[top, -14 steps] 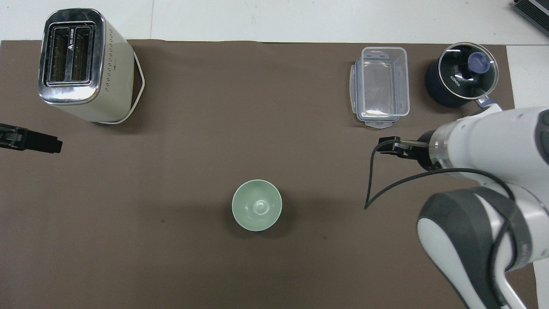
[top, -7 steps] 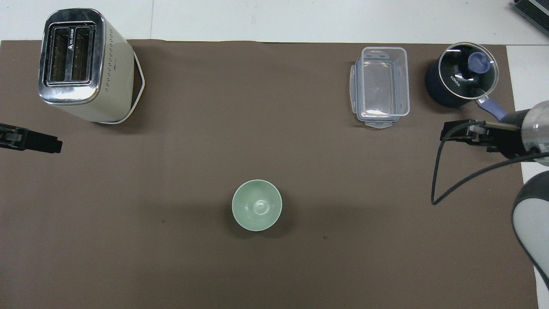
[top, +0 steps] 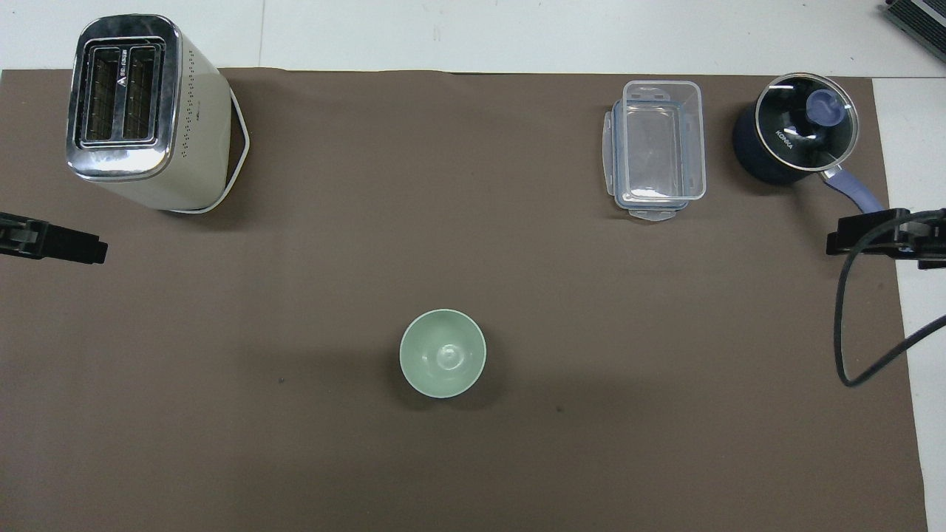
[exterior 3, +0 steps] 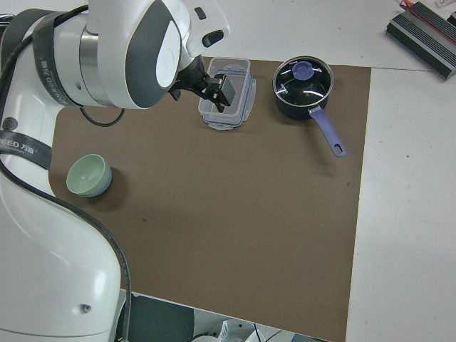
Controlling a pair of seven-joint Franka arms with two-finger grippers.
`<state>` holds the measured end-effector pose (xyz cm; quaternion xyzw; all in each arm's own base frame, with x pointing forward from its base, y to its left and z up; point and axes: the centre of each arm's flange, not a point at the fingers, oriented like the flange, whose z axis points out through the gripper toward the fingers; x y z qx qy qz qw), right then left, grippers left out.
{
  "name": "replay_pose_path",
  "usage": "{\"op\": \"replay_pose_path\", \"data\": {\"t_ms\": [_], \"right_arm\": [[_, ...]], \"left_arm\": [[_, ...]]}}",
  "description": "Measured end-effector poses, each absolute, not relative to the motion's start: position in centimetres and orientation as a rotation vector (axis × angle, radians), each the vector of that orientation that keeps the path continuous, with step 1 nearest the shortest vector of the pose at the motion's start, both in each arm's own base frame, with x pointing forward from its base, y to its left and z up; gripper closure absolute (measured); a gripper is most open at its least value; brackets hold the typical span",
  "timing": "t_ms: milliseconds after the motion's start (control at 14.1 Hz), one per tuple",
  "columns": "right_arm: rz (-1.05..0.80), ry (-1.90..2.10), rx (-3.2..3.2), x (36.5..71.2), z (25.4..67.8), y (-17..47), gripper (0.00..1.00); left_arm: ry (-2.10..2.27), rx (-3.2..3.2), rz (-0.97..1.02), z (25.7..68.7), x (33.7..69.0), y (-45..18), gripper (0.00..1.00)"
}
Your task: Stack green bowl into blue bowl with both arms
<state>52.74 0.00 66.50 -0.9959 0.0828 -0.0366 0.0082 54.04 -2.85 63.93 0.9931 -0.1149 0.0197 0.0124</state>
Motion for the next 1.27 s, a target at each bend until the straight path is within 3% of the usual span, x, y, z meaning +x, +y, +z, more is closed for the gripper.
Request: {"op": "replay_pose_path", "data": {"t_ms": [425,1274], "right_arm": [[-0.045,0.223,-3.121,52.6,66.1,-0.1,0.0],[-0.091,0.122,-3.163,52.2,67.4,-0.5,0.0]], "left_arm": [[-0.358,3.095,0.061,63.9,54.0,-2.8,0.0],[-0.359,3.095,0.058,63.9,54.0,-2.9,0.0]]}}
